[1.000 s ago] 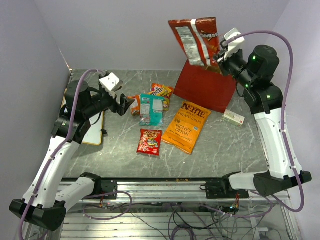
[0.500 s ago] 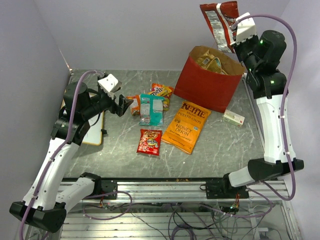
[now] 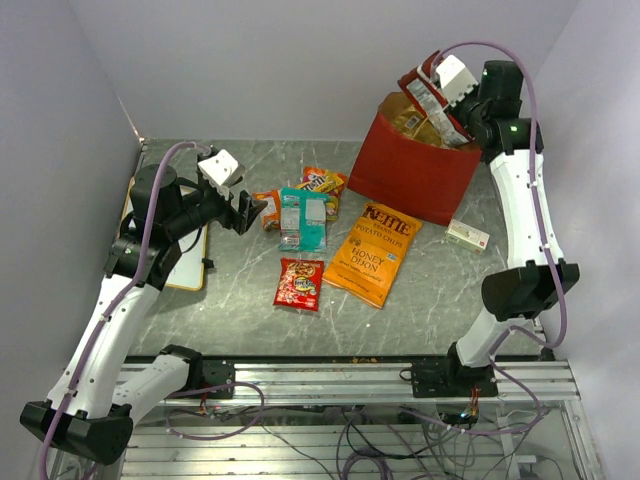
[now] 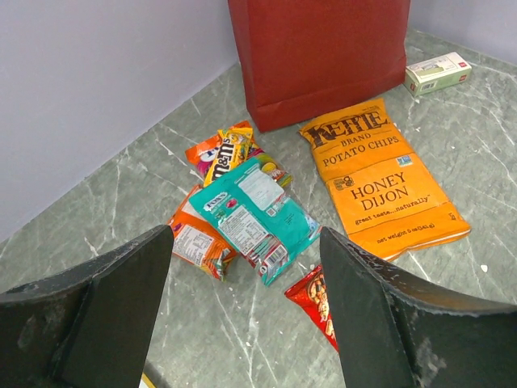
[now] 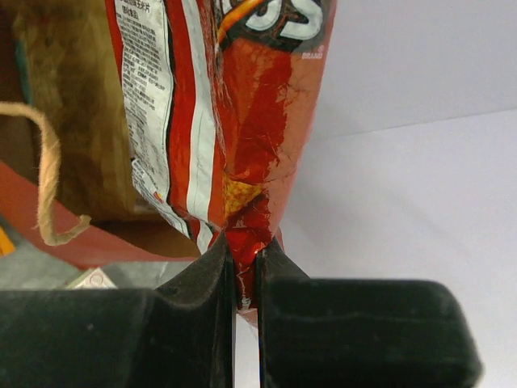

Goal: Place the snacks into the paper bag
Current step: Place the snack in the paper bag.

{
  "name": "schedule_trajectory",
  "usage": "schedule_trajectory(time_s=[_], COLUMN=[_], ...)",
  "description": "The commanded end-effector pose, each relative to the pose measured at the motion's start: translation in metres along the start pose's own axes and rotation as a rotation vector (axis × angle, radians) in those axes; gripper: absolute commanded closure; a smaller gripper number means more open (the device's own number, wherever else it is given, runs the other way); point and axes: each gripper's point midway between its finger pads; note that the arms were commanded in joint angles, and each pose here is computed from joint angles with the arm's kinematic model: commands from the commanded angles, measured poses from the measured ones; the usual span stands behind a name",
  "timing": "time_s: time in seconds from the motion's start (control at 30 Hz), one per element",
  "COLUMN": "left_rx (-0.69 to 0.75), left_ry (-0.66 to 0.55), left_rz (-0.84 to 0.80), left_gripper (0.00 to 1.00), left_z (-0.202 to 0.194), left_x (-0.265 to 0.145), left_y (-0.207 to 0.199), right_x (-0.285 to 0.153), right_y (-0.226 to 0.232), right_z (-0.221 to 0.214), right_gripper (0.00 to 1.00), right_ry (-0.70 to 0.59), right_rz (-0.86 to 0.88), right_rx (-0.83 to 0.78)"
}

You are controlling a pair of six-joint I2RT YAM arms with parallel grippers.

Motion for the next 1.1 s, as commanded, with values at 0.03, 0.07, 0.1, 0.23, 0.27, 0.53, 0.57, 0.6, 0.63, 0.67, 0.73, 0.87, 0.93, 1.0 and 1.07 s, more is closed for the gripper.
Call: schedule_trajectory(time_s=[0.03,0.07,0.1,0.23,0.27,0.53,0.57,0.6,0.63,0.67,0.73,0.87,0.93,1.0,1.07], left_rx=[0.024,0.025,0.025,0.026,0.028,0.028,0.027,0.026,0.025,0.024,0.022,0.021,0.022,0.021,0.022], left_ry=[-0.025,-0.026,-0.027,-0.028,-0.029,-0.032,-0.033,-0.034,-0.033,-0.034,-0.034,-0.031,-0.030,-0.028,-0.030], left_rz=[-0.005,-0.005,-0.006,-0.011,-0.012,-0.022,-0.023,-0.027,-0.028,-0.029,-0.033,-0.034,-0.035,-0.034,-0.034], left_gripper=[0.16,0.16,0.16,0.16,0.17,0.17,0.17,0.17,0.17,0.17,0.17,0.17,0.17,0.17,0.17], left_z=[0.004,0.004,0.005,0.004,0.004,0.005,0.005,0.005,0.005,0.005,0.004,0.003,0.003,0.003,0.003], left_x=[-0.001,-0.001,-0.001,-0.002,-0.002,-0.003,-0.002,-0.002,-0.001,-0.001,0.000,0.000,0.000,0.000,0.000], left_y=[0.001,0.001,0.001,0.000,0.000,-0.002,-0.002,-0.002,-0.002,-0.003,-0.003,-0.003,-0.003,-0.003,-0.003], right_x=[0.008,0.010,0.013,0.014,0.012,-0.010,-0.012,-0.014,-0.014,-0.013,-0.005,0.009,0.016,0.023,0.030], right_y=[0.011,0.014,0.018,0.027,0.032,0.073,0.077,0.080,0.083,0.084,0.083,0.081,0.081,0.080,0.080], right_z=[-0.015,-0.018,-0.021,-0.027,-0.029,-0.039,-0.040,-0.042,-0.044,-0.047,-0.053,-0.057,-0.055,-0.055,-0.054], right_gripper=[1.00,1.00,1.00,1.00,1.00,1.00,1.00,1.00,1.00,1.00,1.00,1.00,1.00,1.00,1.00], right_ry=[0.057,0.070,0.082,0.104,0.110,0.111,0.111,0.116,0.127,0.138,0.165,0.180,0.181,0.185,0.186], right_rz=[0.082,0.097,0.113,0.171,0.198,0.401,0.421,0.436,0.446,0.448,0.428,0.411,0.414,0.411,0.410], right_rx=[-0.110,-0.124,-0.137,-0.164,-0.163,-0.138,-0.135,-0.134,-0.132,-0.132,-0.140,-0.157,-0.161,-0.167,-0.178])
Point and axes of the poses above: each gripper's point midway between its finger pads, its own x axis out along the fingers, its own y axis along the line the jaws close on, z = x × y, and after that the axes turned 2 degrees about x, right-handed
